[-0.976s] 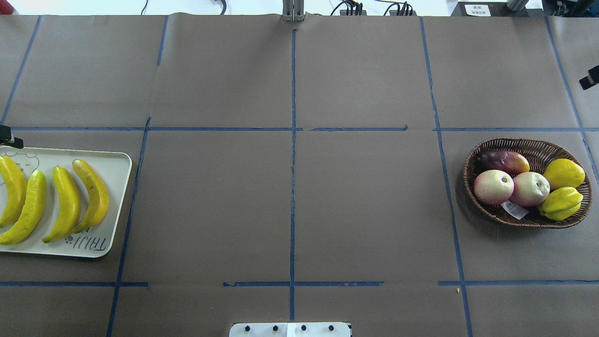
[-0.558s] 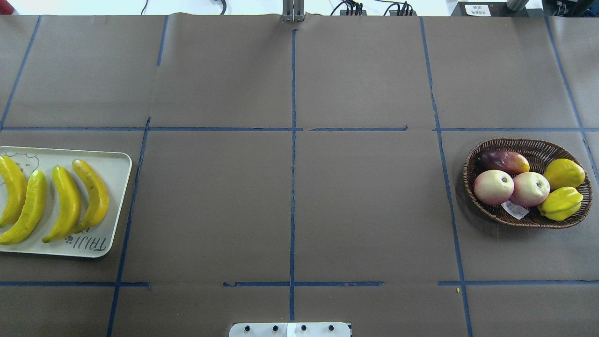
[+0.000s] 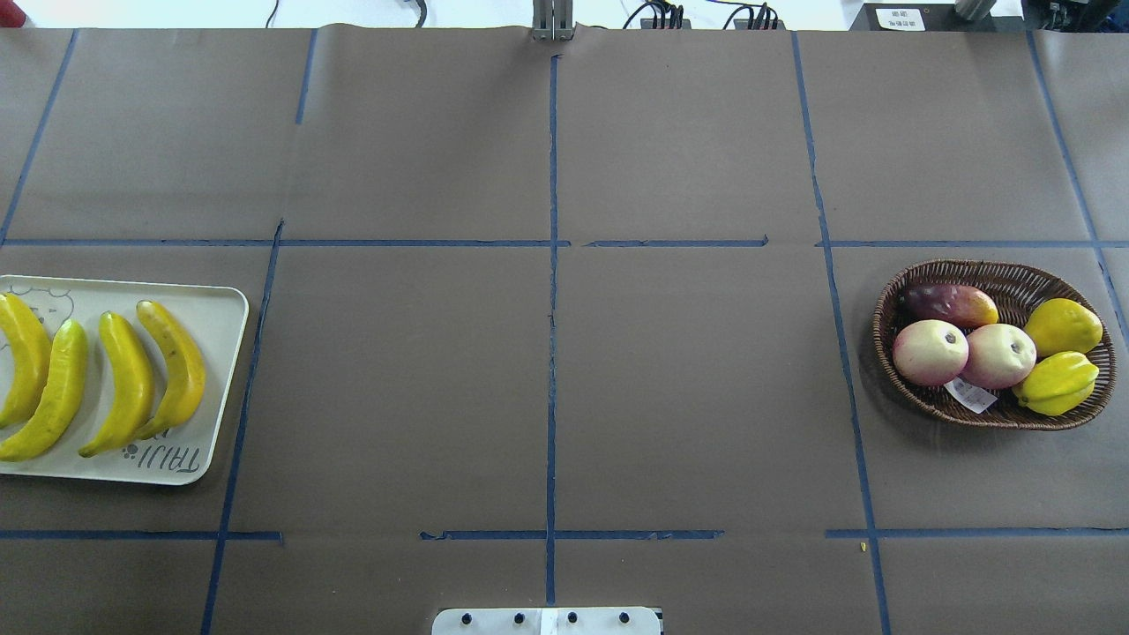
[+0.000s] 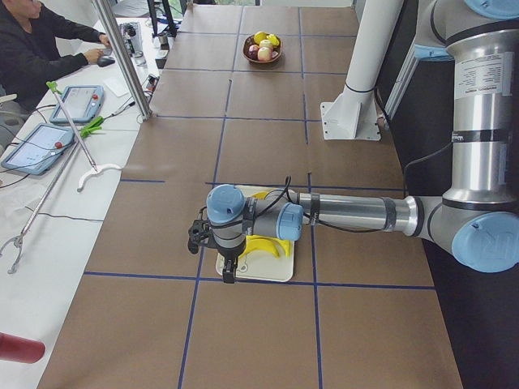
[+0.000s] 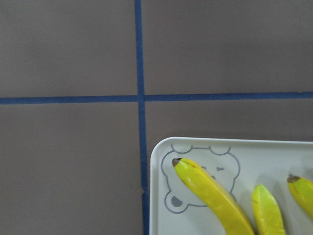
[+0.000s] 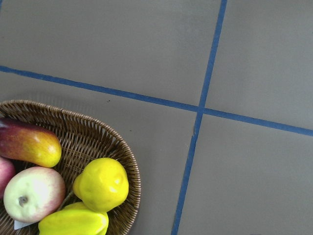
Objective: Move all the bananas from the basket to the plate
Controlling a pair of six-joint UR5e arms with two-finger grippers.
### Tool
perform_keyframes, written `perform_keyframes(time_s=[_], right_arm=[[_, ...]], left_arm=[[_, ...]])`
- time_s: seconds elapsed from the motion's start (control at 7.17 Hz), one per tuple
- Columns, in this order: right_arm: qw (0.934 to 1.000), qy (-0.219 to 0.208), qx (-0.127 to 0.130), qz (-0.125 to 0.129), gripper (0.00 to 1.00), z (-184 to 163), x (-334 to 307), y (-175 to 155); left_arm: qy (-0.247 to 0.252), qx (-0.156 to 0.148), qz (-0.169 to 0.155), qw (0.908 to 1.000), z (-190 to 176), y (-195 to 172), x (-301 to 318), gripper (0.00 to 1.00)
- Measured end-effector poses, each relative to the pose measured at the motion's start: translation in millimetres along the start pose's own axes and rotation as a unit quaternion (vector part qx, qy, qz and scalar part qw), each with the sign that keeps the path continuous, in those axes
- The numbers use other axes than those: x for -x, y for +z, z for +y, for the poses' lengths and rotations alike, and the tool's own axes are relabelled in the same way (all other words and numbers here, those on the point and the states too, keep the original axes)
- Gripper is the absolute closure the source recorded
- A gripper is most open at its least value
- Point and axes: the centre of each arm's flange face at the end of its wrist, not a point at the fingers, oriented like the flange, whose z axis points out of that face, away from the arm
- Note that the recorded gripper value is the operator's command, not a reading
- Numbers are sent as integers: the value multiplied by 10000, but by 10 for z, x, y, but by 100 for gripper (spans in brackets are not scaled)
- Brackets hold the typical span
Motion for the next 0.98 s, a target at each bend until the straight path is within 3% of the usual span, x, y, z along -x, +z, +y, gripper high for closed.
perform_keyframes(time_s=[0.42,0.98], right_arm=[[9988,368,309,-39,0,79,-323,305],[9966,722,393,-29,0,163,-393,375]], left_arm=[[-222,131,120,9996,48,-8,183,0],[-353,146,337,9987,44,22,173,0]])
